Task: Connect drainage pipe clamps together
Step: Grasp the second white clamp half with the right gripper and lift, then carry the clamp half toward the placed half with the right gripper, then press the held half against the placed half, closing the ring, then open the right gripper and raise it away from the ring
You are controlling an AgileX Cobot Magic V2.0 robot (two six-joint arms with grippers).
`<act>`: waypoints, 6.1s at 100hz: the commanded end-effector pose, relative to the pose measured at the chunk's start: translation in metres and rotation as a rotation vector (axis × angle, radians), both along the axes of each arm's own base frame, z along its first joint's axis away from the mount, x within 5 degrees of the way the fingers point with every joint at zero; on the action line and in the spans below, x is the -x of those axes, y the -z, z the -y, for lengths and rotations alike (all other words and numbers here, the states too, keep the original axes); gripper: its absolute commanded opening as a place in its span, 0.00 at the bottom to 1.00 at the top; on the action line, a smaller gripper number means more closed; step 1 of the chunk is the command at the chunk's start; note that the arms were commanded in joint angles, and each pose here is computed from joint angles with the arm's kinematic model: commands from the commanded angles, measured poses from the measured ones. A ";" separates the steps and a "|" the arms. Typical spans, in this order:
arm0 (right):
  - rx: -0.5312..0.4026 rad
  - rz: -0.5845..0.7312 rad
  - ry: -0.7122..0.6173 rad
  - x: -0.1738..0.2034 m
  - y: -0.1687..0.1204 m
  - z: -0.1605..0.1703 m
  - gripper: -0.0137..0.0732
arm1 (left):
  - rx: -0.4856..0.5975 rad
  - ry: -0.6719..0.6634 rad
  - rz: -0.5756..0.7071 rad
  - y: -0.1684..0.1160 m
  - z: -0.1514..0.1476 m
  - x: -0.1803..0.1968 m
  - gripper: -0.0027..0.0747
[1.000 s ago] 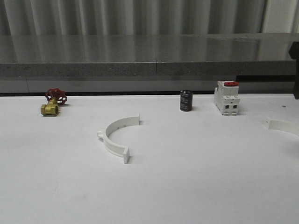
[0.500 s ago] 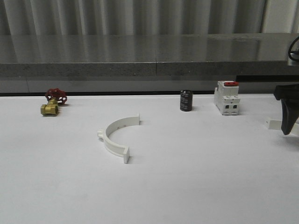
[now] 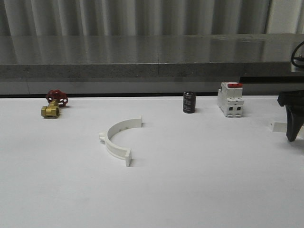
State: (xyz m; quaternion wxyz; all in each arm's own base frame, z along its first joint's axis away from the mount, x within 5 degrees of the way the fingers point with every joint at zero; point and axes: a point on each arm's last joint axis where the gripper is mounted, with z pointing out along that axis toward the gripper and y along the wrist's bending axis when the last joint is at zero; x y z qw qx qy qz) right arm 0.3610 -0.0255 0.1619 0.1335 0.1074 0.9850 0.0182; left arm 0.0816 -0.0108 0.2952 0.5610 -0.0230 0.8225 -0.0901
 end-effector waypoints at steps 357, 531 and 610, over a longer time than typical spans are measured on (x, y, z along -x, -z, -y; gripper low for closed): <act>-0.121 0.162 -0.039 -0.013 -0.035 -0.261 0.27 | 0.021 -0.002 0.099 -0.016 0.000 -0.002 0.01; 0.003 0.357 -0.137 -0.010 -0.135 -0.207 0.78 | 0.021 -0.002 0.099 -0.016 0.000 -0.002 0.01; 0.115 0.558 0.005 0.156 -0.174 -0.040 0.78 | 0.021 -0.002 0.099 -0.016 0.000 -0.002 0.01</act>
